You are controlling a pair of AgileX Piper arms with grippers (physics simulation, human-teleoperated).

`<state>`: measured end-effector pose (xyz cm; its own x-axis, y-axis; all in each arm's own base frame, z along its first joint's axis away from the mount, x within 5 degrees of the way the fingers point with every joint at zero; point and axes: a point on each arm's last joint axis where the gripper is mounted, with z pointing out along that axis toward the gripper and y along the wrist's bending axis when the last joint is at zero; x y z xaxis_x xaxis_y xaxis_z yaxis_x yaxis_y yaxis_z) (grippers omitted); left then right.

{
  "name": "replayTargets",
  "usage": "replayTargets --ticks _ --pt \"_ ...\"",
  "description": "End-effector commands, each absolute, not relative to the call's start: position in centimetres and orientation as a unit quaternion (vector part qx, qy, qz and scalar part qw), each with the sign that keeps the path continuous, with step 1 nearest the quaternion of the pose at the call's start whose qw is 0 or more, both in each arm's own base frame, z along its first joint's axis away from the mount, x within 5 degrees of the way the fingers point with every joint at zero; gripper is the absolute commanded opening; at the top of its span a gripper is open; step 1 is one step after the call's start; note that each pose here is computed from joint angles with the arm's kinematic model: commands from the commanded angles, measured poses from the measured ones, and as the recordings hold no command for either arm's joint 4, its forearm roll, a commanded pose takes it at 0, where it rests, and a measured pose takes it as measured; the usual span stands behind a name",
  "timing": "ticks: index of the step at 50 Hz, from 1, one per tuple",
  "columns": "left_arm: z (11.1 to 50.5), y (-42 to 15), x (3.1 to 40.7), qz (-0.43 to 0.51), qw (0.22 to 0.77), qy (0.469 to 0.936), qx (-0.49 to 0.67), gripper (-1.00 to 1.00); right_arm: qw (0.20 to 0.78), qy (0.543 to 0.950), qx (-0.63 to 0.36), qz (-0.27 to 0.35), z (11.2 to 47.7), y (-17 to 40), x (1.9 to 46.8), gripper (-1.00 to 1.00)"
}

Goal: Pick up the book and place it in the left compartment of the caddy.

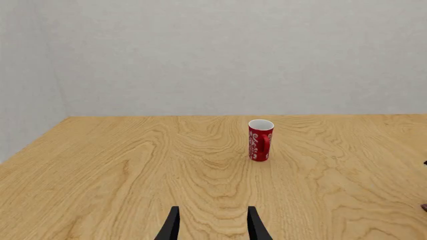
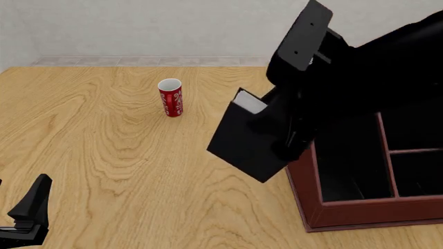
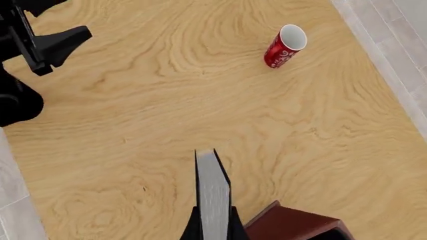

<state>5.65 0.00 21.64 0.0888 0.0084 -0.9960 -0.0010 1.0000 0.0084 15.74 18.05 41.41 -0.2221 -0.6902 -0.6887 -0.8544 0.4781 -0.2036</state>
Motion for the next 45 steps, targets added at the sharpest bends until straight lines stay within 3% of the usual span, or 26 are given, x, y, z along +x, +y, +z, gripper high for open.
replayTargets --ticks 1,14,32,45 --pt "21.6 0.0 5.6 0.003 0.738 0.675 0.003 1.00 0.362 0.813 -0.433 0.141 43.6 16.2 14.0 -1.00" --pt "21.6 0.0 5.6 0.003 0.738 0.675 0.003 1.00 0.341 0.854 -0.360 0.155 44.6 13.7 12.7 -1.00" --pt "21.6 0.0 5.6 0.003 0.738 0.675 0.003 1.00 0.328 0.879 -0.289 0.189 44.0 12.1 10.9 -1.00" --pt "21.6 0.0 5.6 0.003 0.738 0.675 0.003 1.00 0.333 0.890 -0.259 0.173 43.0 10.1 10.6 -1.00"
